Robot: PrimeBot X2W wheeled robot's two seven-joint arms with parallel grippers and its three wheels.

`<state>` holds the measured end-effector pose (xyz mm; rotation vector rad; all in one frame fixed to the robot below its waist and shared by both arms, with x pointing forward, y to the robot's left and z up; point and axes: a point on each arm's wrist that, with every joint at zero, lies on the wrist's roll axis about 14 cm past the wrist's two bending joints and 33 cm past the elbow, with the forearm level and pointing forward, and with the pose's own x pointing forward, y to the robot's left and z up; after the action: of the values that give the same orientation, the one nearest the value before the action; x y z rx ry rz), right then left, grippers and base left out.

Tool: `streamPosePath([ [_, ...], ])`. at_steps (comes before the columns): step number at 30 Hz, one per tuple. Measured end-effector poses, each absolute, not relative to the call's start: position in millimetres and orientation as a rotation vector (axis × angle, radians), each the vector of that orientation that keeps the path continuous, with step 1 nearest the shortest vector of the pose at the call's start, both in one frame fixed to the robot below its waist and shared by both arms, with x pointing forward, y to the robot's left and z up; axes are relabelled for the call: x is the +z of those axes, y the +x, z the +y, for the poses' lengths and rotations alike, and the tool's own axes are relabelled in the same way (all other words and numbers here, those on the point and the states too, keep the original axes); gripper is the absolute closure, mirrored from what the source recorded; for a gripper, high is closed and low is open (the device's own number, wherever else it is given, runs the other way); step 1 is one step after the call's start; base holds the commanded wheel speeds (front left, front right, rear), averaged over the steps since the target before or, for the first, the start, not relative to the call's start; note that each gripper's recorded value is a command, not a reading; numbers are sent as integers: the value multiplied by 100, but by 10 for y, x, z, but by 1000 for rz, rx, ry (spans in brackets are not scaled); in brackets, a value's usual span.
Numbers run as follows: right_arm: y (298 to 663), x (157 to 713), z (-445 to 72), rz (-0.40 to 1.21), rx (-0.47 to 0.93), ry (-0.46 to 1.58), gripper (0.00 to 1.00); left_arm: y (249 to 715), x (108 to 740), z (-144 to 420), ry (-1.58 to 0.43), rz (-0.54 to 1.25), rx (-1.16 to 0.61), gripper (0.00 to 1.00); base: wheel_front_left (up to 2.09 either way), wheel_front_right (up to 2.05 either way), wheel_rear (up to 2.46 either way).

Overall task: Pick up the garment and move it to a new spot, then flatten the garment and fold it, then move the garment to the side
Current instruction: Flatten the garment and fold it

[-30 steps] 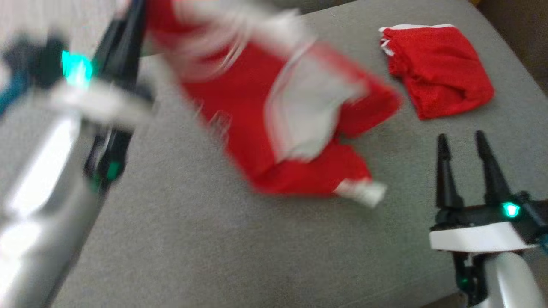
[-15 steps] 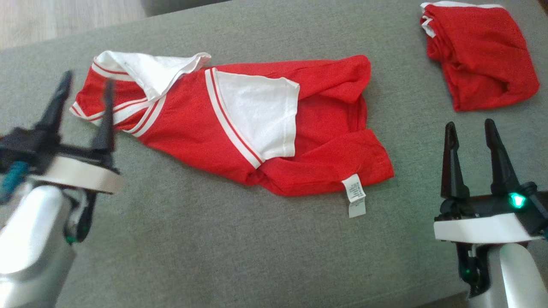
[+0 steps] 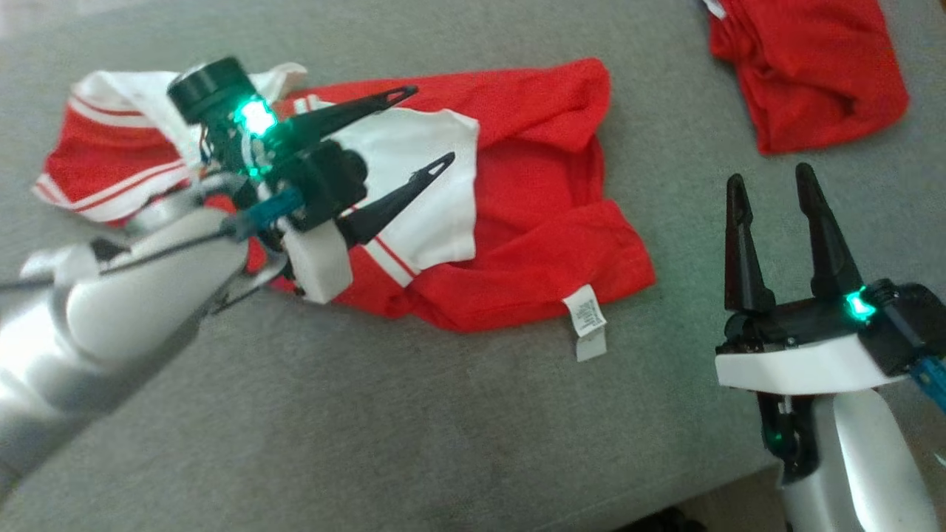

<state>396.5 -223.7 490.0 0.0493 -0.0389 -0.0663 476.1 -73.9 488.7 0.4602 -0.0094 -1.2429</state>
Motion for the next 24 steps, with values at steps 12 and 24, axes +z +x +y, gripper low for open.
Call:
streamPosePath([
  [12, 3815, 4801, -2629, 7, -195, 52, 0, 4855, 4257, -1098, 555, 173, -1381, 0, 0, 0, 0],
  [24, 3786, 4735, -2656, 33, -207, 47, 0, 4934, 4086, -1078, 620, 157, -1391, 0, 0, 0, 0],
])
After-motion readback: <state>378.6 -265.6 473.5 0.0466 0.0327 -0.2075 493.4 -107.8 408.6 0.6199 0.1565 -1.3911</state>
